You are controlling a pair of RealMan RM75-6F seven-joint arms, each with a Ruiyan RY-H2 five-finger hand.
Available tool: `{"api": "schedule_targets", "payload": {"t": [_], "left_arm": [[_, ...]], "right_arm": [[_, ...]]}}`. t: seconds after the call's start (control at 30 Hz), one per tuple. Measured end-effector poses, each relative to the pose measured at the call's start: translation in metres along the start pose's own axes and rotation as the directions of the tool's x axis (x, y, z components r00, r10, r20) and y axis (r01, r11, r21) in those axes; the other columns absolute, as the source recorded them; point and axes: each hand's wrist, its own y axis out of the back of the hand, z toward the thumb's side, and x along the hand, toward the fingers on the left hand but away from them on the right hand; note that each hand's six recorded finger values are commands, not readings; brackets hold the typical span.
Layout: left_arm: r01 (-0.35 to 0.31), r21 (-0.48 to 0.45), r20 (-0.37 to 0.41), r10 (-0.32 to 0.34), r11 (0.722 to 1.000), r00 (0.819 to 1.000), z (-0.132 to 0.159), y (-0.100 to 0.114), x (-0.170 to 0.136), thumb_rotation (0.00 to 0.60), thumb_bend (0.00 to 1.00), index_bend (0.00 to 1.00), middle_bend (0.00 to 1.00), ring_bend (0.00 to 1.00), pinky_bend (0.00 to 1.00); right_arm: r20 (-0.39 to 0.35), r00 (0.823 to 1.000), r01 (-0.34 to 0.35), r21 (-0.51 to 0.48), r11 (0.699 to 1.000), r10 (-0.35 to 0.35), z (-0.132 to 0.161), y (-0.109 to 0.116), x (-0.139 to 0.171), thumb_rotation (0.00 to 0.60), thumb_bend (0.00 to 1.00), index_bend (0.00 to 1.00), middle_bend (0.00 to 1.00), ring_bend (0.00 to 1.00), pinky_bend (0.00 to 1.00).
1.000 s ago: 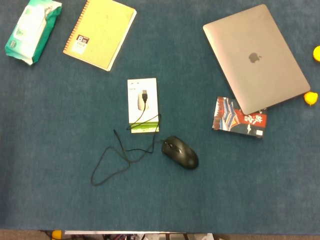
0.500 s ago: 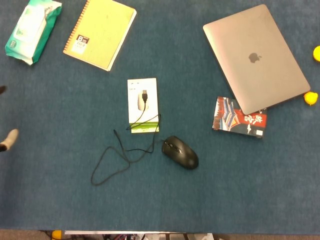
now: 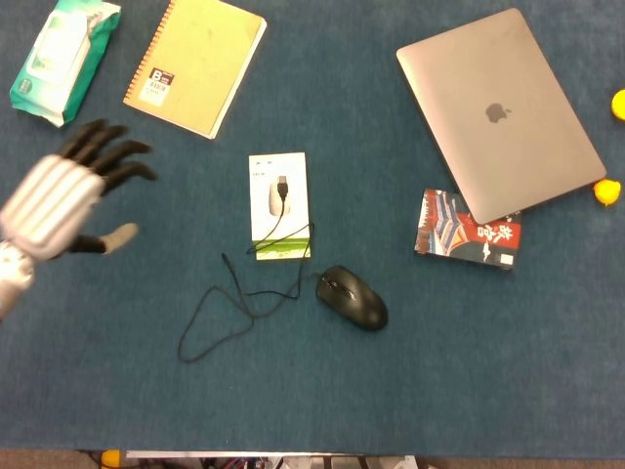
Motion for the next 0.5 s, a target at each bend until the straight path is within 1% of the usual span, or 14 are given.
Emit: {"api": "schedule_targets", "payload": {"t": [0.07,0.17,0.3,0.4,0.5], "left_arm": [[0.029,0.028,0.048,-0.03,0.999,0.998,0.005,-0.004,0.012,0.6,0.26,0.32,0.21,0.09,0.04],[0.067,0.086,0.119,-0.077,0.994,0.99,0.014,-0.012,0.028,0.6,0.26,0.33,0.22,0.1,0.04],[0.093,0.181,0.209,-0.131,0.979,0.969,0.03,-0.026,0.045,0.6,0.26,0.34,0.23,0.1,0.04],[0.096,0.229,0.25,-0.154,0.969,0.956,0.039,-0.032,0.054,0.6,0.26,0.34,0.22,0.1,0.04],[0.105,0.259,0.268,-0.176,0.96,0.947,0.043,-0.035,0.062,0.6,0.26,0.34,0.21,0.1,0.04]], "right_arm": [[-0.005,1.0,0.0,0.002,1.0,0.001,0.003,0.001,-0.001,0.6,0.38,0.55,0.45,0.34,0.48],[-0.007,1.0,0.001,0.005,1.0,-0.001,0.005,0.002,-0.001,0.6,0.38,0.55,0.45,0.34,0.48],[0.001,1.0,0.001,0.008,1.0,-0.001,0.004,0.002,0.0,0.6,0.38,0.55,0.45,0.34,0.48],[0.007,1.0,0.001,0.009,1.0,-0.001,0.003,0.003,0.0,0.6,0.38,0.55,0.45,0.34,0.48],[0.013,1.0,0.001,0.011,1.0,-0.002,0.002,0.003,0.0,0.6,0.38,0.55,0.45,0.34,0.48]]}}
